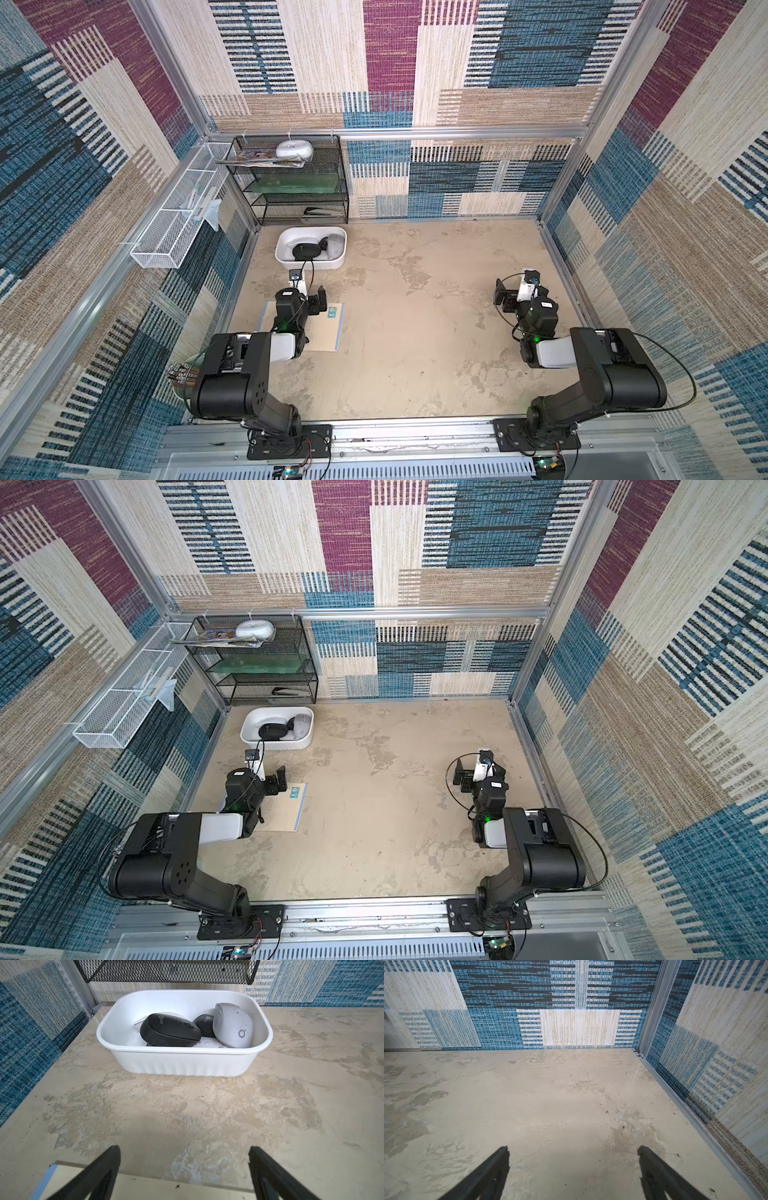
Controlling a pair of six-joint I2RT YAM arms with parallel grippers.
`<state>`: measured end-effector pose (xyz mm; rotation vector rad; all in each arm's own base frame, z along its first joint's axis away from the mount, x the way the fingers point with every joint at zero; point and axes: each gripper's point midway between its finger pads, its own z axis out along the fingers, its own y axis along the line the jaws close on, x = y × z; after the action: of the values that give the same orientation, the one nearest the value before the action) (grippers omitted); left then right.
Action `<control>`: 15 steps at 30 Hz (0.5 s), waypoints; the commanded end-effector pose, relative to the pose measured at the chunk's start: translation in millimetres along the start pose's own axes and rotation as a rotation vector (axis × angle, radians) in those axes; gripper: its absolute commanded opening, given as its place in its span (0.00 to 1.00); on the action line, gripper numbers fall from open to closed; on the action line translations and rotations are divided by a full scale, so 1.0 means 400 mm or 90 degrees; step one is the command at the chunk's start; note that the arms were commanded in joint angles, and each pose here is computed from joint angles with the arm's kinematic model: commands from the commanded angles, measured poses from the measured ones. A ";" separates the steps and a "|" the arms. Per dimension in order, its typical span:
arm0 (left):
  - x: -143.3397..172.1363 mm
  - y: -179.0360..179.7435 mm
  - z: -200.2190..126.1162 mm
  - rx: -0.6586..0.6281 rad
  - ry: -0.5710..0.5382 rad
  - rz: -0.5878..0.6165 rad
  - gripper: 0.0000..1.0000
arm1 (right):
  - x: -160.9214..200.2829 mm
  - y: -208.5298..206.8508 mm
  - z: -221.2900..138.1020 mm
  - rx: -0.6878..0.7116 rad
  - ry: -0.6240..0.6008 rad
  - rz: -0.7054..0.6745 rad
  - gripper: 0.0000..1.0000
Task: Take out the mouse from the storage box
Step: Move the storage box to the center of the board.
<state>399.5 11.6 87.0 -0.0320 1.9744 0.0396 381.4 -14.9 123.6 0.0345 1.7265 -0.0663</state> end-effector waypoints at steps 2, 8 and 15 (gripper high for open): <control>-0.012 -0.005 -0.001 0.008 -0.009 0.003 1.00 | -0.007 0.001 -0.002 -0.002 -0.007 -0.001 0.99; -0.009 -0.005 -0.001 0.008 -0.007 0.003 1.00 | -0.007 0.001 -0.003 -0.002 -0.007 -0.001 0.99; -0.010 -0.005 -0.001 0.008 -0.007 0.003 1.00 | -0.007 0.001 -0.003 -0.002 -0.007 0.000 0.99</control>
<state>399.5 11.6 87.0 -0.0316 1.9744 0.0399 381.3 -14.8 123.7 0.0345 1.7261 -0.0657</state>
